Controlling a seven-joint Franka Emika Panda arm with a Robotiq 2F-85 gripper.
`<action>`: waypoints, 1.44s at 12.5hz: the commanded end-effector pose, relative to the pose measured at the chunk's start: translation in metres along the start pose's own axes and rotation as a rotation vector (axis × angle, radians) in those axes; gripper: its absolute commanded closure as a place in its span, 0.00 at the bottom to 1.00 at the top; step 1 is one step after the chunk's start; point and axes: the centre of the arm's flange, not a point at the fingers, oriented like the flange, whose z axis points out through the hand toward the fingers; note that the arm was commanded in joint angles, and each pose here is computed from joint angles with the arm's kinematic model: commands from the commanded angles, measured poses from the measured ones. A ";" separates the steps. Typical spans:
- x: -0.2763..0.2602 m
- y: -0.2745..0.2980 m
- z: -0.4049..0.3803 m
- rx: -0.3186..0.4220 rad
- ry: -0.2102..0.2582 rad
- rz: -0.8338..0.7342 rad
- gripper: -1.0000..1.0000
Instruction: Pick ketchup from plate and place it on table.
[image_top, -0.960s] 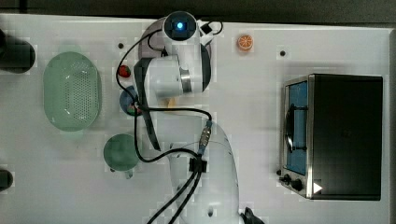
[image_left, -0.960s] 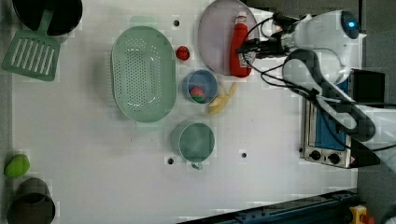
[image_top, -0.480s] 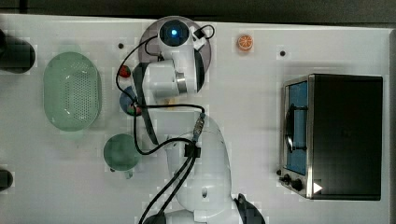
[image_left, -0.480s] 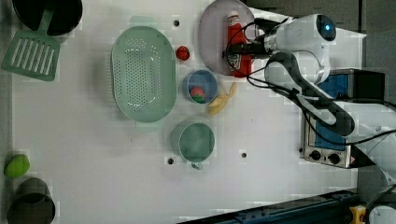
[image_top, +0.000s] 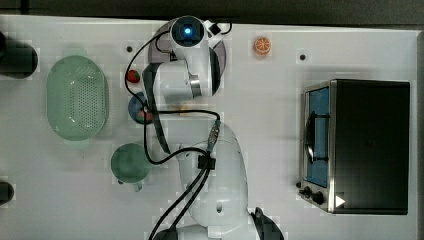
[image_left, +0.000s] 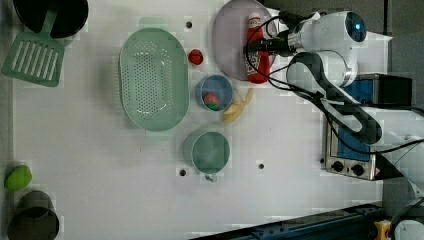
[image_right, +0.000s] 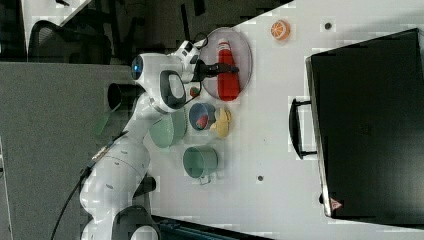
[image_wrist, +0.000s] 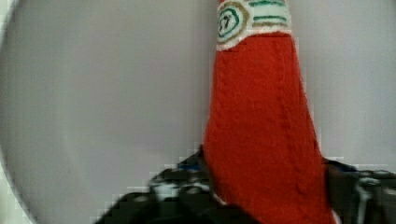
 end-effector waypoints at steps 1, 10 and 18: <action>0.011 0.001 -0.018 0.007 0.036 -0.030 0.41; 0.025 0.021 -0.161 0.073 0.071 0.079 0.41; -0.049 0.082 -0.292 0.014 0.068 0.151 0.41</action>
